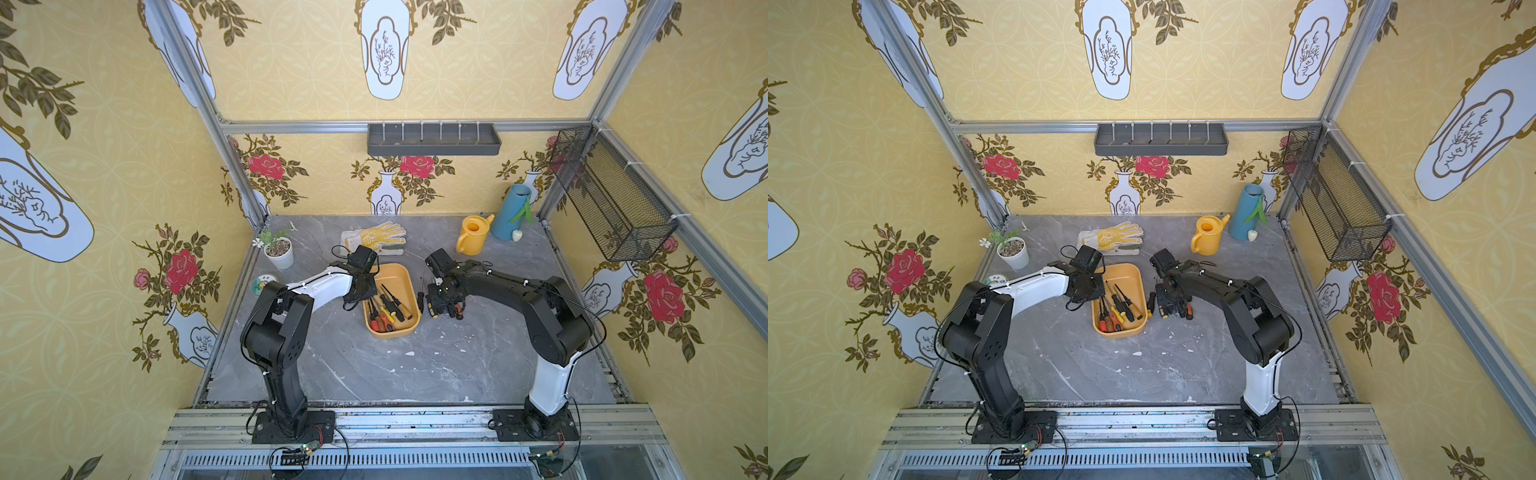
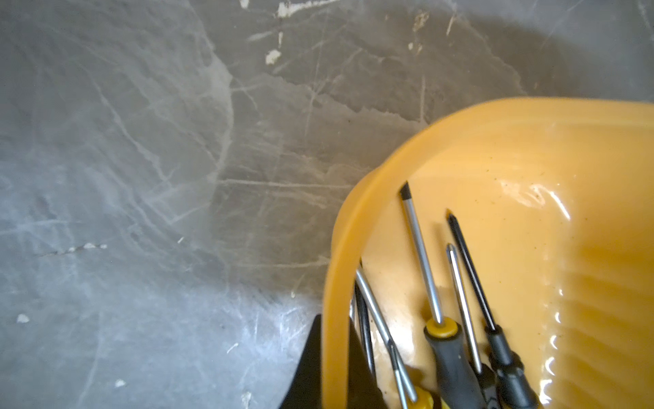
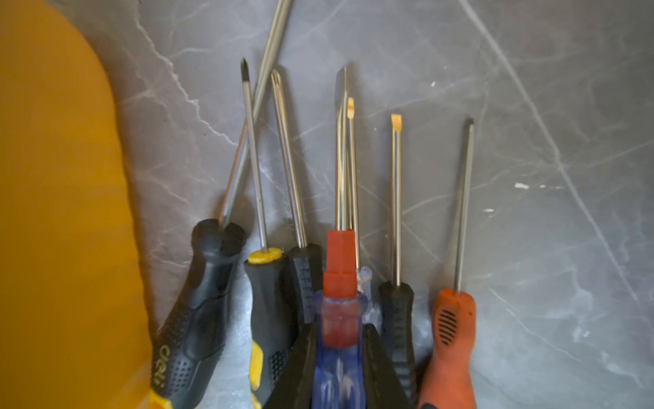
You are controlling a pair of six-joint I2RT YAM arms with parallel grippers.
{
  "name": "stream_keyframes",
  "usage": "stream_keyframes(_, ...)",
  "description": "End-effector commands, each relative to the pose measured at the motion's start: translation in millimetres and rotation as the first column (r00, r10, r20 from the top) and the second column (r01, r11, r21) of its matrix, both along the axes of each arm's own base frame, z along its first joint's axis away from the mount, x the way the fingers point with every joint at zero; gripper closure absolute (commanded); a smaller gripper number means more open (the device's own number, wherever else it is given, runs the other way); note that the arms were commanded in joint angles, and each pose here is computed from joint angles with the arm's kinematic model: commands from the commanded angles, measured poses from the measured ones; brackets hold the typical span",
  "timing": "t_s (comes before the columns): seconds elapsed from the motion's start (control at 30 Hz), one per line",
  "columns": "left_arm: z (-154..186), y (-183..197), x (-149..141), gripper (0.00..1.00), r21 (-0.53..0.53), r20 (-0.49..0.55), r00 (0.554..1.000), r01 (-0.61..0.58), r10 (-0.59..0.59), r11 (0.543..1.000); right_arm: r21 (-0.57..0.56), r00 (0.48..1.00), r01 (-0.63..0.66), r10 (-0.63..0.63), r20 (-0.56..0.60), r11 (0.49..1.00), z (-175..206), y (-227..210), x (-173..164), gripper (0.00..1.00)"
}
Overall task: Take out the screwdriver from the storage box
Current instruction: Place the screwdriver at the center of the board.
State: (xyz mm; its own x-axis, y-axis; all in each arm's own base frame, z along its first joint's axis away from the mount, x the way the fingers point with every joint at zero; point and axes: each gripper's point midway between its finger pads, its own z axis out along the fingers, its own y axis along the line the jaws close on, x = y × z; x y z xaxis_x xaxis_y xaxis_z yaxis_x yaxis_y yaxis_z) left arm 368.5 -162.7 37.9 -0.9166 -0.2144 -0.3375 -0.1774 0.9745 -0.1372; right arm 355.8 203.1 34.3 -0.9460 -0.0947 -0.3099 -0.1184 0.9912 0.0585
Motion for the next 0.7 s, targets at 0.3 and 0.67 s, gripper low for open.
stream_keyframes(0.3,2,8,-9,1.00,0.036,-0.024,1.000,0.012,-0.011,0.999,-0.001,1.000,0.013,-0.013,-0.015,1.000,-4,1,-1,0.71)
stream_keyframes(0.67,0,11,-9,1.00,0.053,-0.024,1.000,0.014,-0.013,0.998,0.001,1.000,0.016,-0.016,0.019,1.000,14,2,1,0.54)
